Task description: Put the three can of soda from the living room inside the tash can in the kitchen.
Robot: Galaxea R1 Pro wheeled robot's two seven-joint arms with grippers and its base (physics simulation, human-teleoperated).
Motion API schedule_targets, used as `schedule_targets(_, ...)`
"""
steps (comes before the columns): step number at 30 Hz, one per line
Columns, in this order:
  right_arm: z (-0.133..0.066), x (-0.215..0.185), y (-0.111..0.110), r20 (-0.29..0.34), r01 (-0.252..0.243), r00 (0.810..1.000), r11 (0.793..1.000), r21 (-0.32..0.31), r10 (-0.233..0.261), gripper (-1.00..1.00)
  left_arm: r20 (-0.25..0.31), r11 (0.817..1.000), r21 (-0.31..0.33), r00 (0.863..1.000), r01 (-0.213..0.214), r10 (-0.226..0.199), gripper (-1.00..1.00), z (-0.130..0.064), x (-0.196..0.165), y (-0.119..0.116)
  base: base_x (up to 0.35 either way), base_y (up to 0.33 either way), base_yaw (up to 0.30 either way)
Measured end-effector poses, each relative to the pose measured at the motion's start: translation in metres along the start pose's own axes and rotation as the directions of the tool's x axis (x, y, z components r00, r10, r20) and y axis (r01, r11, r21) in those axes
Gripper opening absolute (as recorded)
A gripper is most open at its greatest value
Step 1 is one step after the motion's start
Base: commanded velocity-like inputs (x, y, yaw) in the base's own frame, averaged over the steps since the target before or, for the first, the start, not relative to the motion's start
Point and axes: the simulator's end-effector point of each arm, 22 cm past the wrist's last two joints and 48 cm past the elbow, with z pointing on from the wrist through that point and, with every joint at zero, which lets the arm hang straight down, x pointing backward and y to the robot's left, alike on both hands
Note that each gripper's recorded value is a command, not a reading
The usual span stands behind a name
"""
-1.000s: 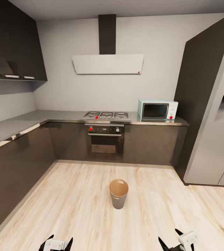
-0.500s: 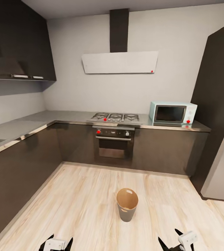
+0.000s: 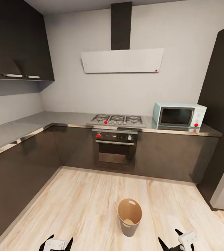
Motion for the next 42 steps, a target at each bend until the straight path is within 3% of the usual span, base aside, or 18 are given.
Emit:
schedule_targets(30,0.0000,0.0017,0.0004,-0.004,-0.002,1.000,1.000,-0.001,0.002,1.00,-0.001,1.000,0.001,1.000,0.002,-0.002,1.00,0.0000,0.0002,-0.0001,0.298,0.000,0.000)
schedule_targets(42,0.0001,0.0074,0.0015,-0.015,-0.009,1.000,1.000,-0.003,0.009,1.00,0.001,1.000,0.000,1.000,0.002,-0.002,1.00,0.0000,-0.0002,0.0001,0.115,0.000,0.000)
